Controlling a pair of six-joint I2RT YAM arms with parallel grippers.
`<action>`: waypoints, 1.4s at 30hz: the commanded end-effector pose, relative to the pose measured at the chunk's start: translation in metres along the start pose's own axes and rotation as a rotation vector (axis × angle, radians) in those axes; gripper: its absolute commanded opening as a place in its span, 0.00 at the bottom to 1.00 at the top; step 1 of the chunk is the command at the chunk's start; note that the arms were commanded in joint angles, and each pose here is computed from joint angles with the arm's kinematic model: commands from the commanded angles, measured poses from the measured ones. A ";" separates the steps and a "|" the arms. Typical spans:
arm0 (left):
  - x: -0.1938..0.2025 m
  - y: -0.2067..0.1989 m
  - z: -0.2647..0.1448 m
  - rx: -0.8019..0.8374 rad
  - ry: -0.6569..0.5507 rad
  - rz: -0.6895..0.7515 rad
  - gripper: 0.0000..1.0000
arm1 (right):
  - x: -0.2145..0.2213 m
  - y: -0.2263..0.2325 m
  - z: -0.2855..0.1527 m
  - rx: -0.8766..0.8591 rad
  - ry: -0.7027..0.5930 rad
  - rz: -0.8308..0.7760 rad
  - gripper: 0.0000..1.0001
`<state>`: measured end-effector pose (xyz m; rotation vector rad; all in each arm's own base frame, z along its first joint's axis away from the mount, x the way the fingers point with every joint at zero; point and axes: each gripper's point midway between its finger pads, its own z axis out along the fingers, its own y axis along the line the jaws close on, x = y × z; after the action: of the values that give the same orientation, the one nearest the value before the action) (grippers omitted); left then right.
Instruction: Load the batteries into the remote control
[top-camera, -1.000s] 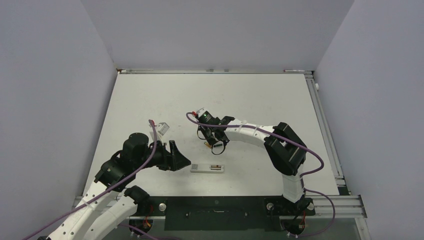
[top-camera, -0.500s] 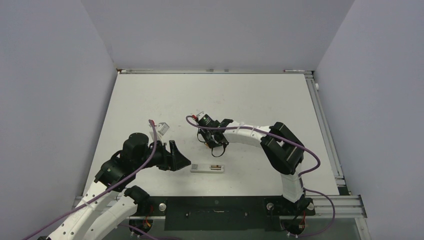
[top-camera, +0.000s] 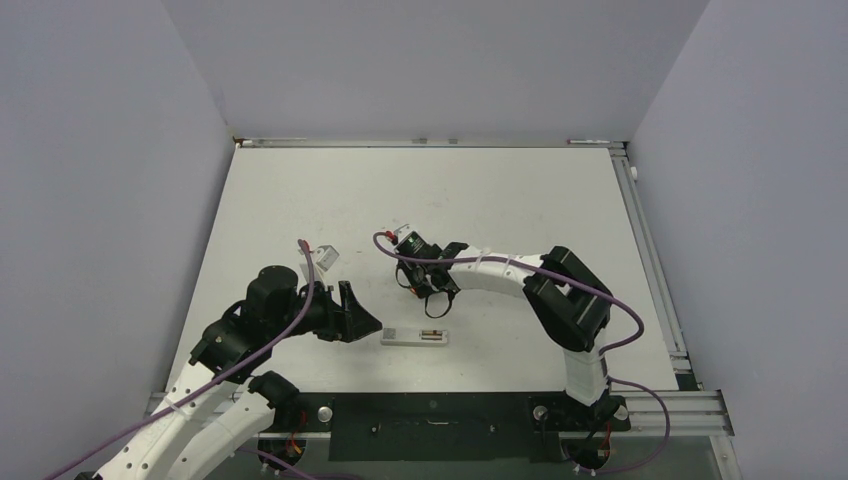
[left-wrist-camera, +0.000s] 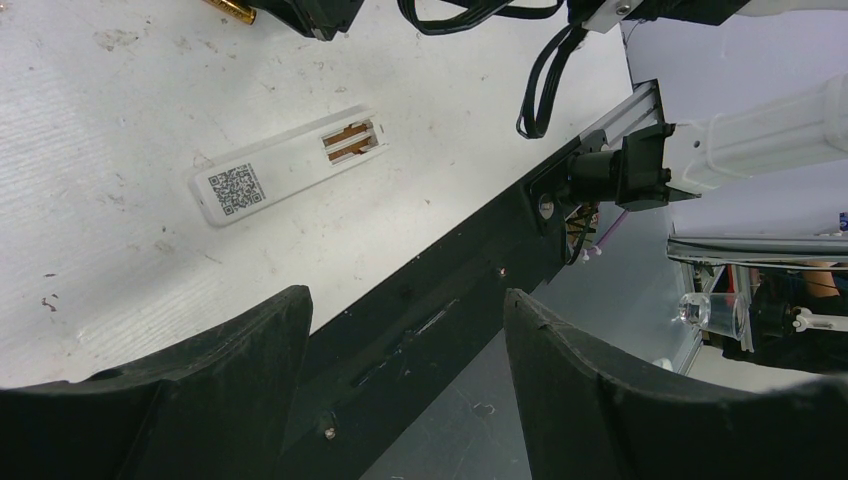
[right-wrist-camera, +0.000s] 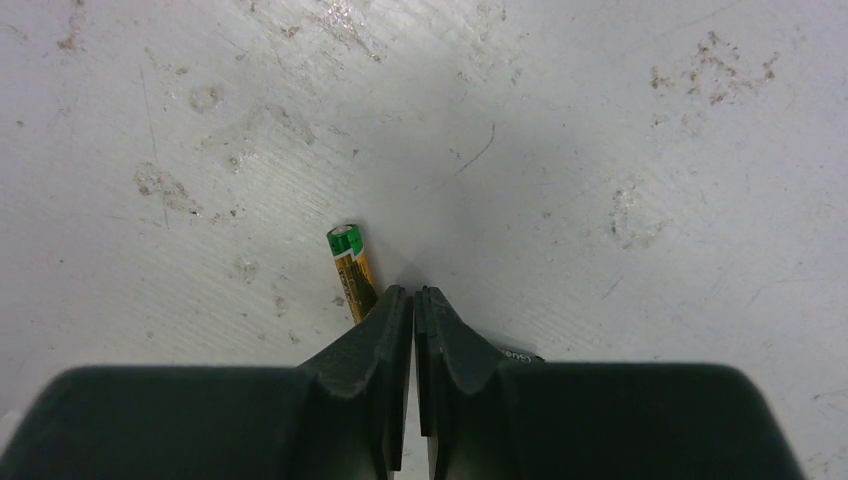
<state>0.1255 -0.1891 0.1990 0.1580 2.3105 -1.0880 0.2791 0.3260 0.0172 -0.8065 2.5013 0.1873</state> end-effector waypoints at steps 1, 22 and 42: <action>-0.008 -0.007 0.000 0.033 -0.028 0.027 0.67 | 0.024 0.008 -0.006 -0.013 0.052 0.014 0.09; -0.007 -0.008 -0.001 0.037 -0.028 0.028 0.67 | 0.024 0.035 -0.010 -0.081 0.016 0.085 0.09; -0.007 -0.008 0.000 0.039 -0.022 0.027 0.67 | 0.013 0.053 -0.001 -0.114 -0.020 0.154 0.09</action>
<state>0.1254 -0.1891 0.1989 0.1582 2.3106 -1.0884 0.2428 0.3534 0.0176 -0.6746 2.5337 0.3645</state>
